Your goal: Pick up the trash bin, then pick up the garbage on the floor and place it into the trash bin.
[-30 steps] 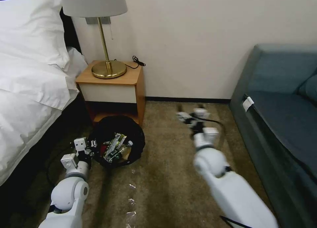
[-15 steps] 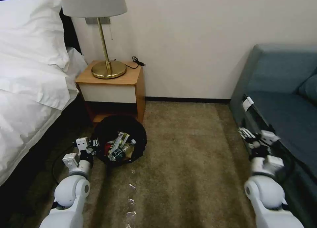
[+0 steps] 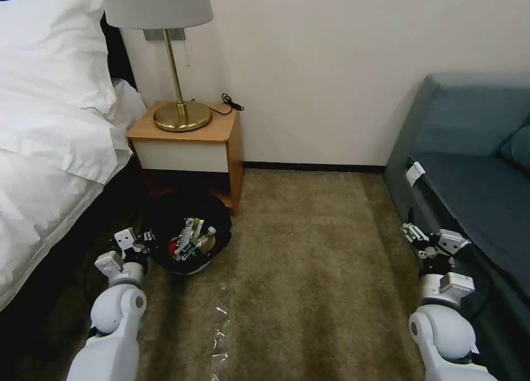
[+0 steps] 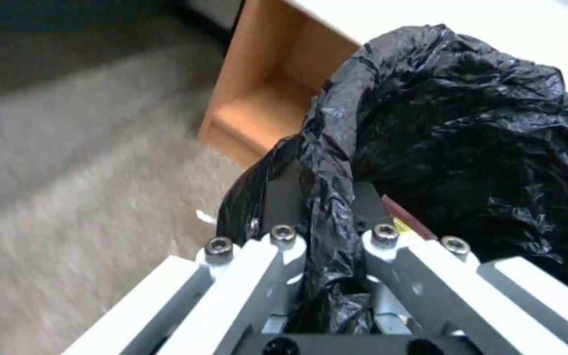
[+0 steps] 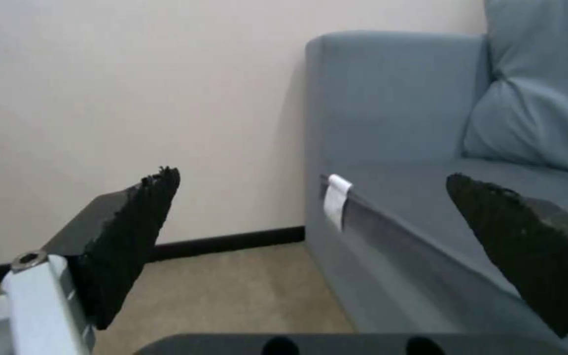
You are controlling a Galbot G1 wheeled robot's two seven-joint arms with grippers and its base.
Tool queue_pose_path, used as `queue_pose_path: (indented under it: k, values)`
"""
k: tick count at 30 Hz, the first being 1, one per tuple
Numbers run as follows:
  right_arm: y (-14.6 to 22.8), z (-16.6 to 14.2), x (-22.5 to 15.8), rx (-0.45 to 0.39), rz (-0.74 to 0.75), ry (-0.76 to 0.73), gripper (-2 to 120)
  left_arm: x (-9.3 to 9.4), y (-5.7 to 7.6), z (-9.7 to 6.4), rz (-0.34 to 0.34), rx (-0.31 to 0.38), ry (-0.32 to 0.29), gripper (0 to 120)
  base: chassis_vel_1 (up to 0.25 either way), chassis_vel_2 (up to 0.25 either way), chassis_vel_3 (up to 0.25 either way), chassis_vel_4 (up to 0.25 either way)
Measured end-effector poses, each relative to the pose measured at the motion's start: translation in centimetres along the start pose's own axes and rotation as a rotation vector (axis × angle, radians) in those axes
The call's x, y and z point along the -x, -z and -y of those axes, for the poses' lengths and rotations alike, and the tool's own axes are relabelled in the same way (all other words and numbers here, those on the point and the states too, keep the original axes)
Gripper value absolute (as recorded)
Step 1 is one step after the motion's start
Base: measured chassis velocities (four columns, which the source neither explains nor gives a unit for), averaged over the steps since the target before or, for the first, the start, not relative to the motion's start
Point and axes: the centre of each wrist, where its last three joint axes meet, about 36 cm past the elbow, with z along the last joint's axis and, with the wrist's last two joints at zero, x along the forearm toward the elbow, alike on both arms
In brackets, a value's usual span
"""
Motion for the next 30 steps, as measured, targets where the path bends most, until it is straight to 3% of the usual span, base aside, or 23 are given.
queue_pose_path:
  k: [4, 10, 20, 30]
  values:
    - [-0.3, -0.7, -0.1, 0.004, -0.005, 0.026, 100, 1.4, -1.2, 0.5, -0.037, -0.147, 0.048, 4, 0.0, 0.0, 0.0, 0.0]
    - [-0.4, -0.8, -0.1, 0.009, 0.0, 0.049, 100, 2.6, -3.2, 0.9, -0.087, -0.235, 0.087, 4, 0.0, 0.0, 0.0, 0.0]
    - [-0.6, -1.2, -0.6, 0.012, -0.004, 0.069, 100, 3.1, -4.1, 0.6, -0.099, -0.245, 0.093, 8, 0.0, 0.0, 0.0, 0.0]
    - [-0.9, -1.9, -1.0, 0.016, -0.01, 0.089, 100, 1.4, -2.8, 0.3, -0.077, -0.203, 0.059, 46, 0.0, 0.0, 0.0, 0.0]
